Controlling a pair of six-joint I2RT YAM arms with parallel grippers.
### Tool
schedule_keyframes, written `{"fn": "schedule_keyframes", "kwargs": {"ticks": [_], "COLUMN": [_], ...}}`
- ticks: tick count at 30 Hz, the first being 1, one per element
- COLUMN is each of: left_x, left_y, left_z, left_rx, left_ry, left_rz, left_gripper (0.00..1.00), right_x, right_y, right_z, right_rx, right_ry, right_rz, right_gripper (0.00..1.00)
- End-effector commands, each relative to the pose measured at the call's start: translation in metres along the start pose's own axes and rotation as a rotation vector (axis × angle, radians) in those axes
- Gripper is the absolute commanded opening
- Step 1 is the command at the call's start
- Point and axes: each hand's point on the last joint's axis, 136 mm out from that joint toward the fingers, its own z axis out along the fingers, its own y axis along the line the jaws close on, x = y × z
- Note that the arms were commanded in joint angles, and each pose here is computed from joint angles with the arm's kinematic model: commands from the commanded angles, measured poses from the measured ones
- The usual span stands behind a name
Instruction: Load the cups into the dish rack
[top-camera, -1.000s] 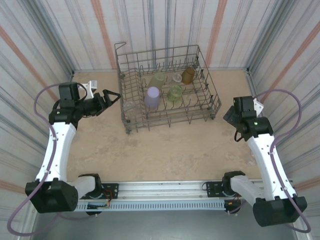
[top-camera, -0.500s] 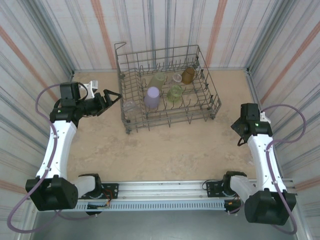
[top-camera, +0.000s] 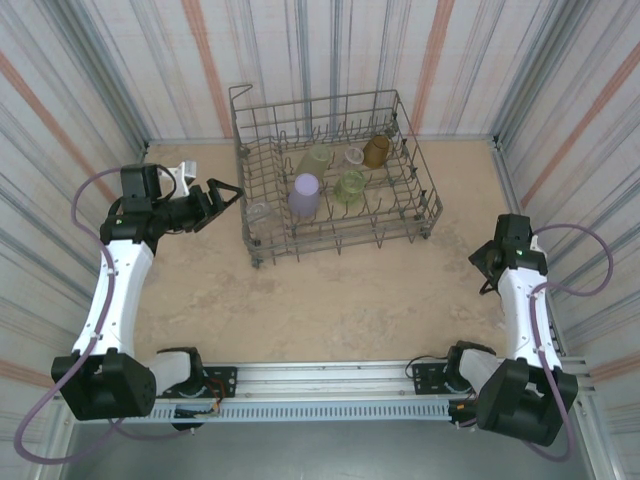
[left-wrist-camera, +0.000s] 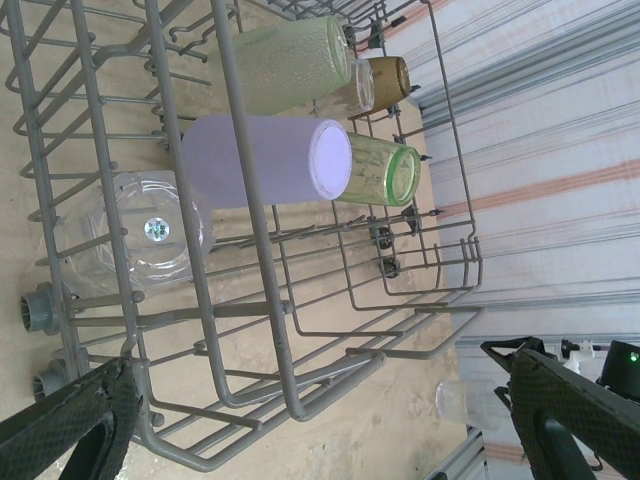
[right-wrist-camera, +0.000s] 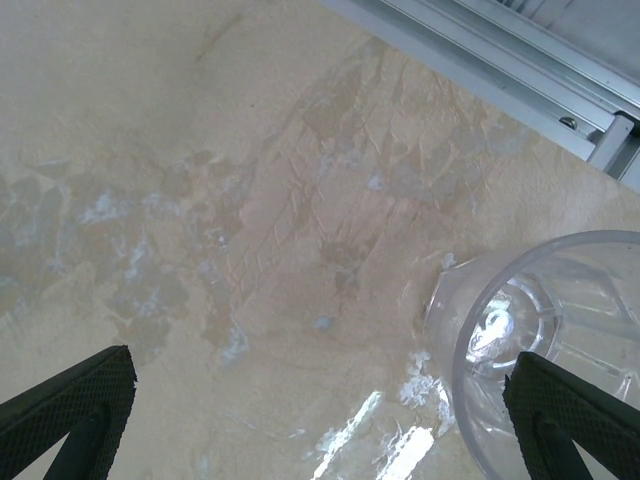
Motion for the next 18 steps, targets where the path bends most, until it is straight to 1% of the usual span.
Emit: {"fn": "schedule_keyframes", "kwargs": {"ticks": [1,11,13,18], "left_x": [-0.001,0.000,-0.001,0.000], "left_y": [-0.007,-0.005,-0.006,-0.004], "left_z": [-0.004,-0.004,-0.004,-0.004], "left_rx": [0.003,-0.005,-0.002,-0.003], "left_ry": [0.007,0.012,0.009,0.010], "left_rz": [0.005,0.001,-0.001,-0.003], "left_gripper": [0.99,0.99,0.99,0.99], "right_x": [0.005,0.013,0.015,0.020], "right_y": [-0.005,-0.007,-0.007,-0.010], "right_z": [0.007,0.018,0.021,0.027], "right_rx": [0.016,0.013,0.013,0.028], "right_ry": [0.019,0.039,0.047,0.059], "right_rz": [-0.016,-0.010,-0.010,-0.016], "right_gripper": [0.99,1.00,0.97,0.84]}}
